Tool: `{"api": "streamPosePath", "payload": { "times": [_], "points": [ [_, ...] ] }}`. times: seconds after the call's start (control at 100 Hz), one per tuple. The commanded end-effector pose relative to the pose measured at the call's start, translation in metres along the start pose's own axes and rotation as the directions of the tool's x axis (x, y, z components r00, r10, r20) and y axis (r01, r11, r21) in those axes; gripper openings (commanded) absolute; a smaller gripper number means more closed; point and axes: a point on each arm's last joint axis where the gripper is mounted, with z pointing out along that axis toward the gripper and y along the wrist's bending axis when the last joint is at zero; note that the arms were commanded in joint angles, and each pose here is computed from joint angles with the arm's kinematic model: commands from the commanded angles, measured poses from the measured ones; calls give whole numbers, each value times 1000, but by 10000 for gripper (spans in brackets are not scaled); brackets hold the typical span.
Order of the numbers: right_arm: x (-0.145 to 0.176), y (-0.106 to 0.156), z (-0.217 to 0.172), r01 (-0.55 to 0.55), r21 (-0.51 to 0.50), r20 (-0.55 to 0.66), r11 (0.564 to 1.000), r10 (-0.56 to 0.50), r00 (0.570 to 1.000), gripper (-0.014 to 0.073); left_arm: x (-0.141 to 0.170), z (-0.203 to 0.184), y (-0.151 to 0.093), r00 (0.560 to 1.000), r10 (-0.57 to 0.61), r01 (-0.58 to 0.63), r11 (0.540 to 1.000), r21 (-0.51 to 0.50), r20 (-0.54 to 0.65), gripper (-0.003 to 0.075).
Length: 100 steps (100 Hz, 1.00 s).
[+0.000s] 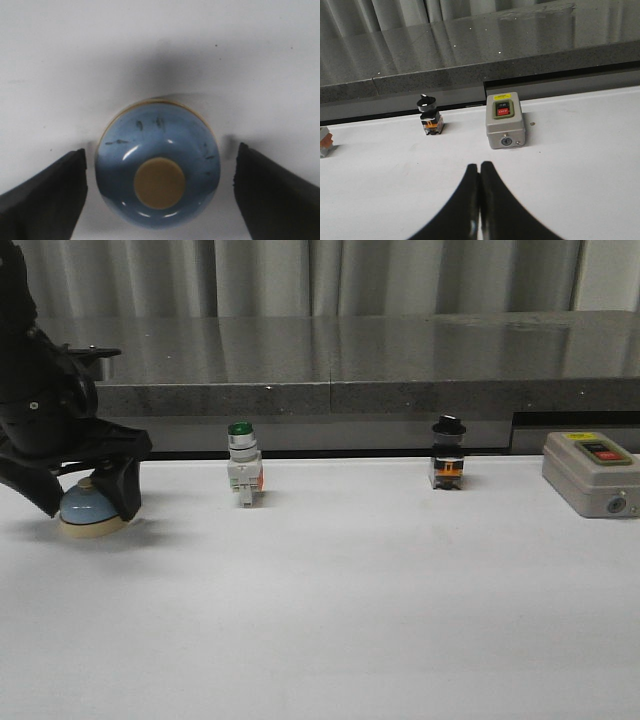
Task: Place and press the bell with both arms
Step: 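Lower the left gripper over the blue bell and close on it, then lift the blue bell with the left gripper and carry it toward table center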
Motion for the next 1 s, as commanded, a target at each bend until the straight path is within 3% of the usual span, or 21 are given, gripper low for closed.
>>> {"api": "streamPosePath", "payload": {
  "times": [0.0, 0.1, 0.19, 0.41, 0.63, 0.81, 0.99],
  "points": [
    [-15, 2, -3, 8, -13, 121, 1000, -7, 993, -64, -14, -25, -4, 996, 4, -5, 1000, 5, 89, 443],
    [-15, 2, -3, 8, -13, 121, 1000, -7, 993, -64, -13, -25, -4, 996, 4, -4, 1000, 5, 87, 333],
    [-15, 2, -3, 8, -13, 121, 1000, -7, 993, -64, -13, -25, -4, 997, 4, -5, 1000, 6, 78, 281],
    [-15, 2, -3, 8, -13, 121, 1000, -7, 993, -64, -8, -49, -5, 999, 9, -9, 1000, 10, 44, 274],
    [-15, 2, -3, 8, -13, 121, 1000, -7, 993, -64, -3, -104, -10, 997, 18, -20, 1000, 20, 73, 272],
    [-15, 2, -3, 8, -13, 121, 1000, -7, 993, -64, 5, -137, -38, 990, 90, -95, 994, 50, 106, 272],
    [-15, 2, -3, 8, -13, 121, 1000, -7, 993, -64, 13, -139, -87, 969, 211, -224, 969, 100, 128, 272]
  ]
}}
